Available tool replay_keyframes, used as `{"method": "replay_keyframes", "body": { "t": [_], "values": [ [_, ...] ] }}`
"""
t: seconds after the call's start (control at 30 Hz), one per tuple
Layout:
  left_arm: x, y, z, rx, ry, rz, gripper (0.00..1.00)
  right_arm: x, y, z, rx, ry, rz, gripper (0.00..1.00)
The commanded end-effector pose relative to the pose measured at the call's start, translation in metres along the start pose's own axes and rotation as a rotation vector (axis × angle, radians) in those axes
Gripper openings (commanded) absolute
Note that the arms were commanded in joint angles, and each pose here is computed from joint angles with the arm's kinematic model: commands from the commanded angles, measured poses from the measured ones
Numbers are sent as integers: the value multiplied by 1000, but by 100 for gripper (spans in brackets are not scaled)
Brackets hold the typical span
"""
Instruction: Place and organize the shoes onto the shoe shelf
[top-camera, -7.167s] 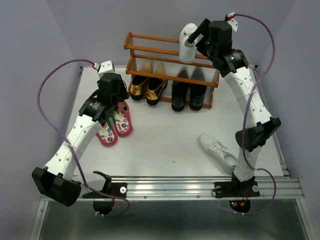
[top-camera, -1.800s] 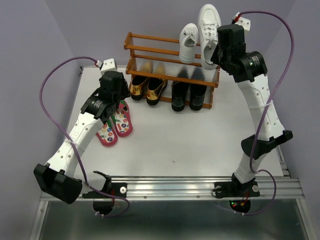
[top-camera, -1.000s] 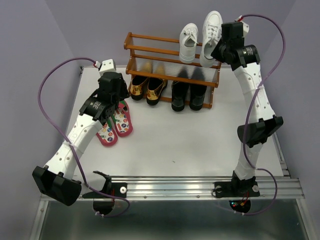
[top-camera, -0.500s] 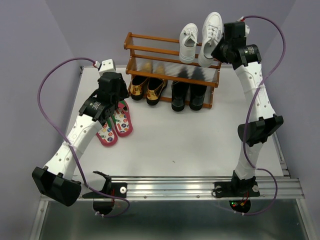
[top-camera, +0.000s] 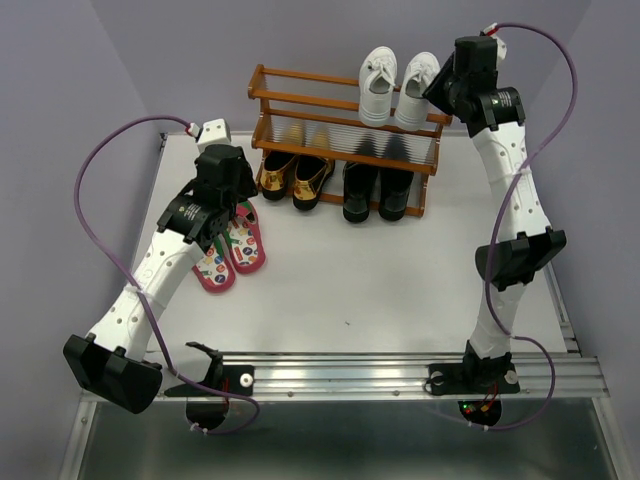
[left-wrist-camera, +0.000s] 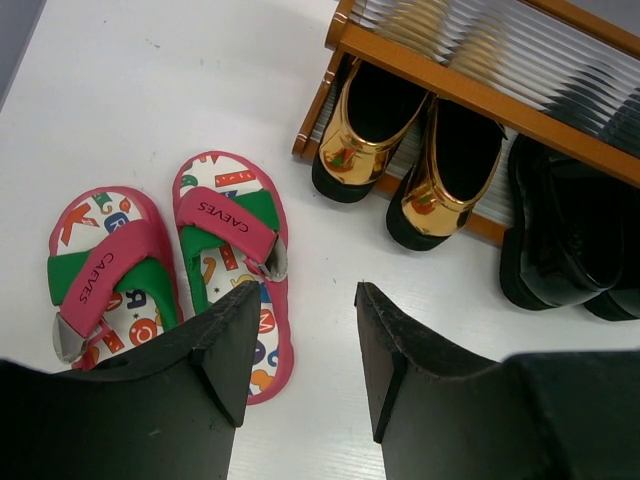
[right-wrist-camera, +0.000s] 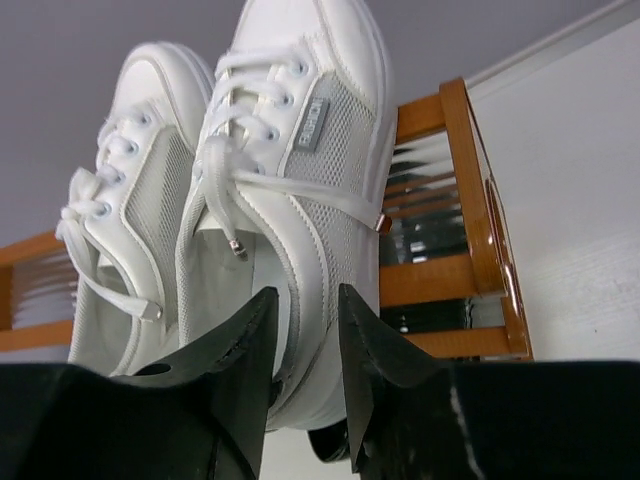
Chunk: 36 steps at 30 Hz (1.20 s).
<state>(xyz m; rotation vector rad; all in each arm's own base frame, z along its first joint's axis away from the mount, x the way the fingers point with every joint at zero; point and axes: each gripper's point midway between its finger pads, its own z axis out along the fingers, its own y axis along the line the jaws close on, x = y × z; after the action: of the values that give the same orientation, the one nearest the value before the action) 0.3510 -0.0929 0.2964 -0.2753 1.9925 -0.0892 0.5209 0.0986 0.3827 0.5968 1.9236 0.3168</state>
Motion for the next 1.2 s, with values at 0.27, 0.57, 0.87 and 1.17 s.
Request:
{"method": "replay_keyframes", "body": {
  "t": [0.27, 0.57, 0.87, 1.17],
  "values": [
    [-6, 6, -6, -15, -28, -14, 54, -34, 24, -14, -106, -91, 26, 49],
    [15, 17, 5, -95, 36, -9, 55, -72, 29, -68, -153, -201, 9, 84],
    [90, 51, 15, -256, 223, 11, 55, -68, -7, -137, -110, -219, -70, 92],
    [137, 36, 53, -185, 286, -19, 56, -35, -48, -177, -85, -201, -111, 92]
  ]
}}
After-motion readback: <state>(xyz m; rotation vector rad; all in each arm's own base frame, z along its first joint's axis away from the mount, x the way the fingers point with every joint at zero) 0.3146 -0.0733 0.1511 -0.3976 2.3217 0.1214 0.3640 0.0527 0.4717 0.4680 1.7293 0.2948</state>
